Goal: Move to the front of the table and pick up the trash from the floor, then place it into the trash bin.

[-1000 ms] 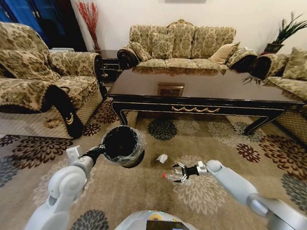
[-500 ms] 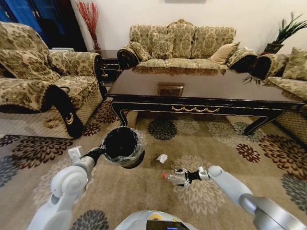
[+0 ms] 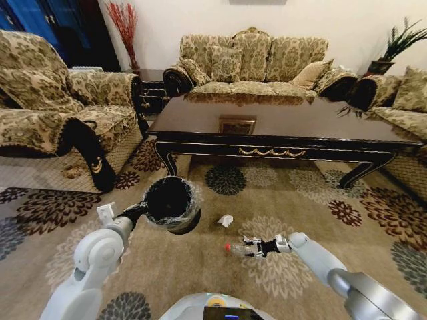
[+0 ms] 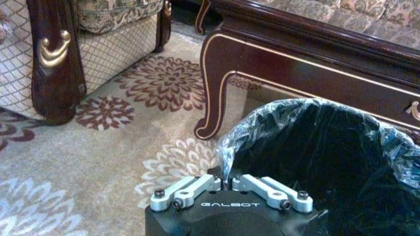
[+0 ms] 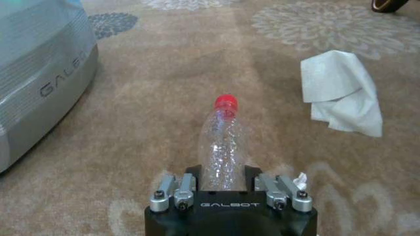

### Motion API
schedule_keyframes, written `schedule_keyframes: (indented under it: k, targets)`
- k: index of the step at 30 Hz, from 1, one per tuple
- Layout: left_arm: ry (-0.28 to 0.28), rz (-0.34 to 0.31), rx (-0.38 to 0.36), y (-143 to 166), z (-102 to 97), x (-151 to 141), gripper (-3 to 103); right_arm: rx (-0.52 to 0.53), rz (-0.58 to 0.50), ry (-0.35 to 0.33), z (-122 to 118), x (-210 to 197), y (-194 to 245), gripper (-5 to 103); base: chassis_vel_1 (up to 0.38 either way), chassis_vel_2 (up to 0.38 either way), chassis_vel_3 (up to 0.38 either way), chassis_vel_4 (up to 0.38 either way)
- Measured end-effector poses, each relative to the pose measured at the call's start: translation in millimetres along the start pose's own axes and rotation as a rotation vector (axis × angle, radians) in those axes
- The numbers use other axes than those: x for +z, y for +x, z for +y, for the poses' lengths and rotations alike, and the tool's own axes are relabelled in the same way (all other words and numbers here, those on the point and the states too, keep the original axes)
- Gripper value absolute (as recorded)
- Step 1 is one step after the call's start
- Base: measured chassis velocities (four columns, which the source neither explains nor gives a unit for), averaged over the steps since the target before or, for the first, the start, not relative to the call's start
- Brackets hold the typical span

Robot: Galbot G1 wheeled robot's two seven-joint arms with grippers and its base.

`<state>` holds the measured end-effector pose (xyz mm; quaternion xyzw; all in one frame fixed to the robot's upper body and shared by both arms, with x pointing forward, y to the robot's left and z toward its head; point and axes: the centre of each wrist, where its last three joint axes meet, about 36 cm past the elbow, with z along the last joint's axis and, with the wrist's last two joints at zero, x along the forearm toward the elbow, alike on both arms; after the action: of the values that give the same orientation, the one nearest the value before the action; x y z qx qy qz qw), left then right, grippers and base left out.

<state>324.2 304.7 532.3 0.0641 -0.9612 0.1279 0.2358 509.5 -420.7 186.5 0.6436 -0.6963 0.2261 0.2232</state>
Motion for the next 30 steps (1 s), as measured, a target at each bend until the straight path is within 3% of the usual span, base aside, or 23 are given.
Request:
schedule_keyframes:
  k: [3,7,8,10,15,16,18,20,21,24,26,30]
  targets:
    - [-0.002,0.001,-0.001,0,0.2,0,3,0.021,-0.031,0.012,-6,-7,5,37,0.0,0.0,0.0,0.0]
    - [-0.01,0.017,0.0,-2,-0.2,4,3,0.103,-0.163,0.052,-28,-41,18,31,0.0,0.0,0.0,0.0]
    - [-0.014,0.029,0.001,-4,-0.7,8,3,0.132,-0.231,0.083,-41,-65,27,25,0.0,0.0,0.0,0.0]
    - [-0.017,0.04,0.003,-5,-1.5,10,3,0.143,-0.295,0.136,-59,-100,38,22,0.0,0.0,0.0,0.0]
    - [-0.02,0.056,0.012,-8,-3.0,14,3,0.174,-0.369,0.217,-82,-152,59,21,0.0,0.0,0.0,0.0]
    - [-0.02,0.066,0.014,-9,-3.2,17,3,0.193,-0.411,0.257,-92,-179,64,21,0.0,0.0,0.0,0.0]
    - [-0.02,0.069,0.014,-10,-3.0,17,3,0.198,-0.426,0.267,-95,-188,65,21,0.0,0.0,0.0,0.0]
    - [-0.02,0.075,0.013,-14,-2.4,18,3,0.227,-0.525,0.3,-103,-228,60,21,0.0,0.0,0.0,0.0]
    - [-0.02,0.075,0.013,-14,-2.4,18,3,0.227,-0.525,0.3,-103,-228,60,21,0.0,0.0,0.0,0.0]
    - [-0.02,0.077,0.017,-17,-2.5,18,3,0.256,-0.717,0.321,-97,-294,33,21,0.0,0.0,0.0,0.0]
    - [-0.02,0.078,0.018,-18,-2.7,18,3,0.257,-0.744,0.322,-95,-304,28,21,0.0,0.0,0.0,0.0]
    - [-0.017,0.081,0.022,-20,-2.9,19,3,0.234,-0.907,0.289,-73,-371,-16,21,0.0,0.0,0.0,0.0]
